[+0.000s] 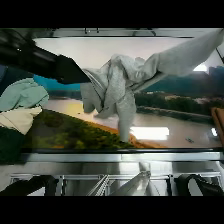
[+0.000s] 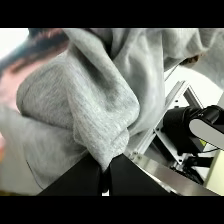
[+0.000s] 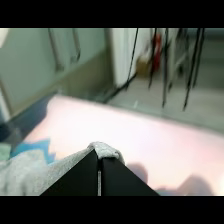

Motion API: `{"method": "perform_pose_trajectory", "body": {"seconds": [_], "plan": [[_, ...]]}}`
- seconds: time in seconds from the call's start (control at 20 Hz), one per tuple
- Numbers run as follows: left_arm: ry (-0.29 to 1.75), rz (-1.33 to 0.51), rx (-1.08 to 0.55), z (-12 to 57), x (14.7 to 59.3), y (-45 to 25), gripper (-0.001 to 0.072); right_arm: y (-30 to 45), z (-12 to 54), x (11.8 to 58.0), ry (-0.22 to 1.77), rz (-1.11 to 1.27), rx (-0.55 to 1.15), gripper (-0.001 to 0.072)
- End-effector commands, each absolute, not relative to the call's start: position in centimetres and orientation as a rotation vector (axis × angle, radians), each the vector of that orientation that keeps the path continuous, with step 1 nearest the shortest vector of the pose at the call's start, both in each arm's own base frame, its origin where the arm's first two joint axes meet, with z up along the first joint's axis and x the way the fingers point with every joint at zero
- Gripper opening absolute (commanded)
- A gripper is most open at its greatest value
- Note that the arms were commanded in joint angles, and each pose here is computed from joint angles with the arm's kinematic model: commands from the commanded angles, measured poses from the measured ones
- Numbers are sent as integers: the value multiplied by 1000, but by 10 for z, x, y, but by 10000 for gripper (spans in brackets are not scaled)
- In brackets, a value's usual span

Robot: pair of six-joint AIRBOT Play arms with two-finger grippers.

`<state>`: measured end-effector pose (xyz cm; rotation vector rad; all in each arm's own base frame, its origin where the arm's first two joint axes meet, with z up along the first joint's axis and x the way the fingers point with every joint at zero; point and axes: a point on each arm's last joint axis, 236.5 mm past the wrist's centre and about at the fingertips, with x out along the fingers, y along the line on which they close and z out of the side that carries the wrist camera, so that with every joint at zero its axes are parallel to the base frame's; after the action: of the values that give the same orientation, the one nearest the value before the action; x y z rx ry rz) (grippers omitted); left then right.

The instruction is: Fold the shirts.

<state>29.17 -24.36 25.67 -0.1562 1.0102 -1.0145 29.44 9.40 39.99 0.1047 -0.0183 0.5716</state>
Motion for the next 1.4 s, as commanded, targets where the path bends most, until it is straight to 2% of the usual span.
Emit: {"method": "perform_pose_trajectory", "body": {"seconds": [0.0,0.15,0.3,0.55,0.6,0.7,0.8,0.95,1.1,1.35], "plan": [[869,-1026,-74,298,281,-236,14,90,429,276,-100,515,63,17],[1041,-987,-29,248,291,-225,14,78,359,322,161,532,147,17],[1297,-943,14,164,307,-209,14,55,247,369,473,494,293,17],[1550,-915,-104,28,348,-188,15,42,41,392,891,423,552,17],[1570,-880,-146,5,362,-181,110,41,6,393,953,399,582,18],[1621,-803,-248,-23,383,-168,720,42,-45,393,1058,384,627,17],[1658,-790,-362,-25,394,-159,712,42,-71,392,1105,385,633,17],[1665,-826,-506,-8,396,-162,713,36,-71,397,1087,381,601,17],[1760,-830,-482,-11,365,-175,712,34,-60,404,1055,388,575,18],[1941,-575,-175,-84,307,-145,711,34,-50,406,1030,404,547,17]]}}
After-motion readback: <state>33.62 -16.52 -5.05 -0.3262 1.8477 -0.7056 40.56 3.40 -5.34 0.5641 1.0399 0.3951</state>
